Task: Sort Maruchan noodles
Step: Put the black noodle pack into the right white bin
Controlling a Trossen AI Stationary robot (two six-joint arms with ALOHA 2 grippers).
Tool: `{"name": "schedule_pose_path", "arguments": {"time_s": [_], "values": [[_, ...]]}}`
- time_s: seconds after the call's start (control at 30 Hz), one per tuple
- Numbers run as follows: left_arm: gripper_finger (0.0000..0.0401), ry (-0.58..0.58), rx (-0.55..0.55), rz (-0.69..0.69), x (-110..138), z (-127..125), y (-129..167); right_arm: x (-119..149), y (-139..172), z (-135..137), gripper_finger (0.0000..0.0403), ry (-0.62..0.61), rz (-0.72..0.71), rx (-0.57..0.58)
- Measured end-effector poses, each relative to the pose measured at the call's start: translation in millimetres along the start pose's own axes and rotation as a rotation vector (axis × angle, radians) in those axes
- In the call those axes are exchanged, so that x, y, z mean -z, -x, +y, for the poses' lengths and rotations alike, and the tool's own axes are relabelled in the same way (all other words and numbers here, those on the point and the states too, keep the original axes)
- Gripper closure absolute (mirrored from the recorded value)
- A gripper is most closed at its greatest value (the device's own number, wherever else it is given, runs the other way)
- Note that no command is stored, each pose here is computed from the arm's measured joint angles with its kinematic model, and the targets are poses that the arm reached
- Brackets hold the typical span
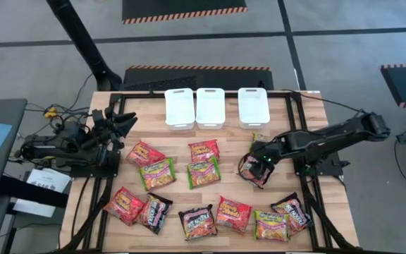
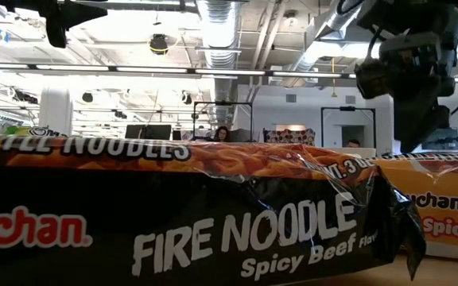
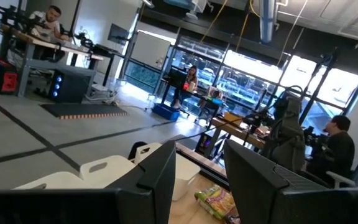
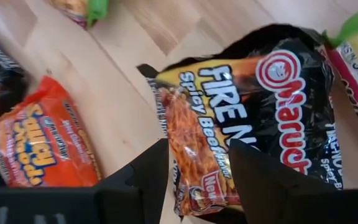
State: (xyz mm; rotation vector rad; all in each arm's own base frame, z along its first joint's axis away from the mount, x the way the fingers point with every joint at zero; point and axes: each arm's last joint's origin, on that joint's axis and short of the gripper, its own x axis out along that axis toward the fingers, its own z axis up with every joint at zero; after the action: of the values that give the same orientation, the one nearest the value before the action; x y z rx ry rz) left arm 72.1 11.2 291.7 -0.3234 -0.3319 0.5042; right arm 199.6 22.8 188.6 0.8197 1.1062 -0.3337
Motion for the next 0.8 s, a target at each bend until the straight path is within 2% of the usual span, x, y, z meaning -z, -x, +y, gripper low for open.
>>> {"name": "schedule_pose_path", "arguments": {"time_s": [0.37, 0.63, 0.8], "values": [[0.0276, 0.021, -0.028, -0.002, 0.4, 0.9, 0.0, -0.9, -7.0, -0.3, 0.0206, -0.015, 0.018, 0.023], [0.0276, 0.022, -0.033, -0.003, 0.4, 1.1, 0.1, -3.8, -6.9, -3.4, 0.0207, 0.041, 0.011, 0.037], [0.0276, 0.022, -0.047, -0.006, 0.3, 1.5, 0.1, -5.2, -6.2, -9.7, 0.0207, 0.044, -0.002, 0.102]]}}
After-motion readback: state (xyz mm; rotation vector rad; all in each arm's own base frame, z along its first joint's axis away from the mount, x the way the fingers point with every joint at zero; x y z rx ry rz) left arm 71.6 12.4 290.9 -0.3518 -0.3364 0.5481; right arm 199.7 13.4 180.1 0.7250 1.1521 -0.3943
